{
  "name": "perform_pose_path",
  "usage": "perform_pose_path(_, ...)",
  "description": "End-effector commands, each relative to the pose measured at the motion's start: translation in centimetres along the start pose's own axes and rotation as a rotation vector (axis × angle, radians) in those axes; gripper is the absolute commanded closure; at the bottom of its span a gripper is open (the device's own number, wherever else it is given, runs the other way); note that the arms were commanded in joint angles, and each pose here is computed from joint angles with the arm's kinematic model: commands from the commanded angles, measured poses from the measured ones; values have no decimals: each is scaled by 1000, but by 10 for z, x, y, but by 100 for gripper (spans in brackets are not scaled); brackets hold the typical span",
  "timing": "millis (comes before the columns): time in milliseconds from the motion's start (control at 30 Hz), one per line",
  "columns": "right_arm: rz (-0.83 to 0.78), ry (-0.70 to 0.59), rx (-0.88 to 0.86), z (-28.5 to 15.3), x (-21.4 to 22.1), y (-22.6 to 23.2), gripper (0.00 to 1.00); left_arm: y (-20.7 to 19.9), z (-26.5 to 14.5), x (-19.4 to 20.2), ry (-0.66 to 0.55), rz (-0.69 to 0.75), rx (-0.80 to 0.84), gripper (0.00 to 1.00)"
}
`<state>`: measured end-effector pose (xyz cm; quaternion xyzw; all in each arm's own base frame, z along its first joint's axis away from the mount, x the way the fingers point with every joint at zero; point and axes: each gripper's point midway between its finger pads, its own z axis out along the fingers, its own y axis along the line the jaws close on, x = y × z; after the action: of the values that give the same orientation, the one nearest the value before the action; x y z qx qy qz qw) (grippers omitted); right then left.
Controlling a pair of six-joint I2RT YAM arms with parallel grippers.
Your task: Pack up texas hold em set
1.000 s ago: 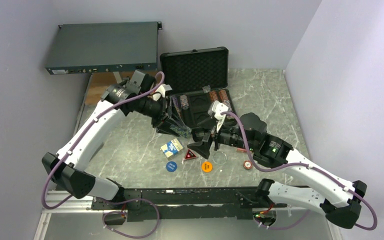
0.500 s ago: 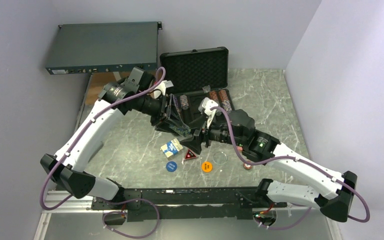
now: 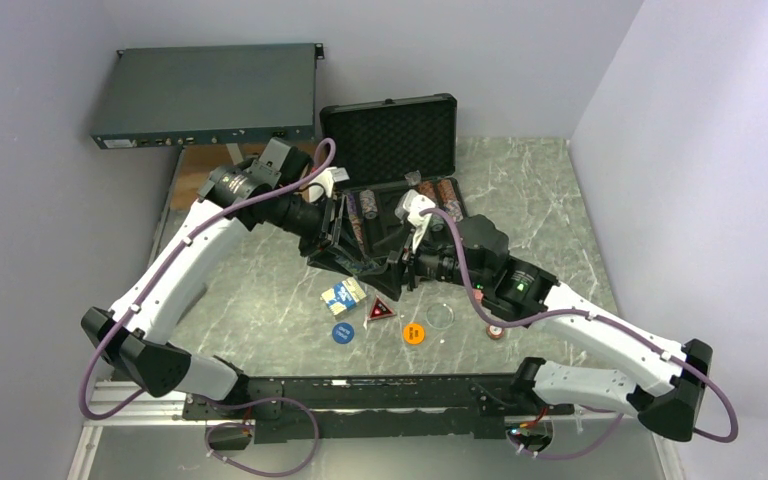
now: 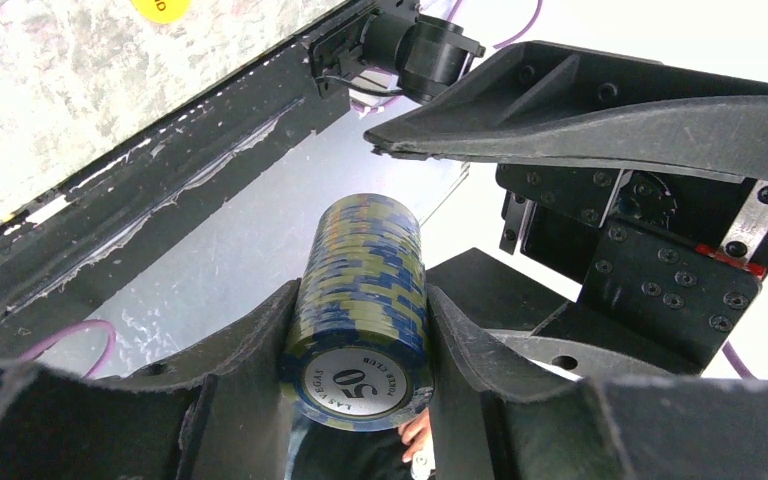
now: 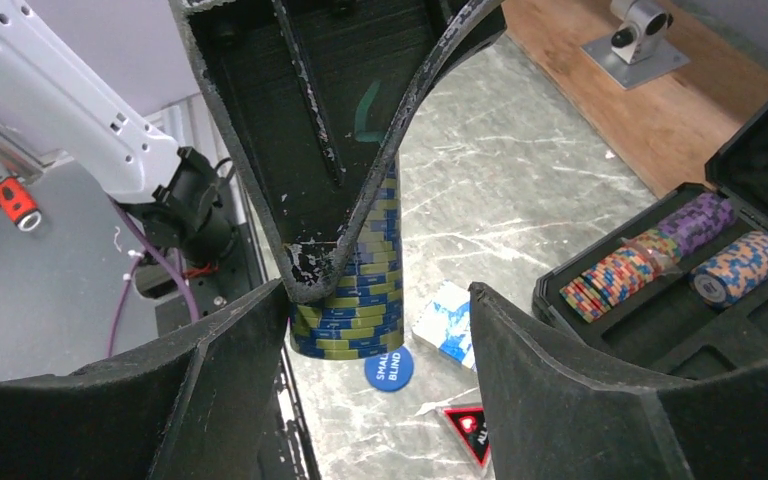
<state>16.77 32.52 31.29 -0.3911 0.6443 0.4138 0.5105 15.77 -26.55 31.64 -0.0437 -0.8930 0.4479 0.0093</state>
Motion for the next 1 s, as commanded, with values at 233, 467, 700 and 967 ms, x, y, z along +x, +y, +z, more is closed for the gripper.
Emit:
perform_pose_path(233,43,-73,-49,7,-21,13,36,-17,-7,4,8,82,67,100)
perform_pose_path(467,67,-48,-84,11,-15,20,32,-18,-6,7,18,85,88,100)
perform_pose_path(700,75,-48,-53,16,-12,19,32,-19,-7,8,25,94,94,100)
perform_pose_path(967,68,-52,-42,13,-15,18,85,-14,-7,12,33,103,80,100)
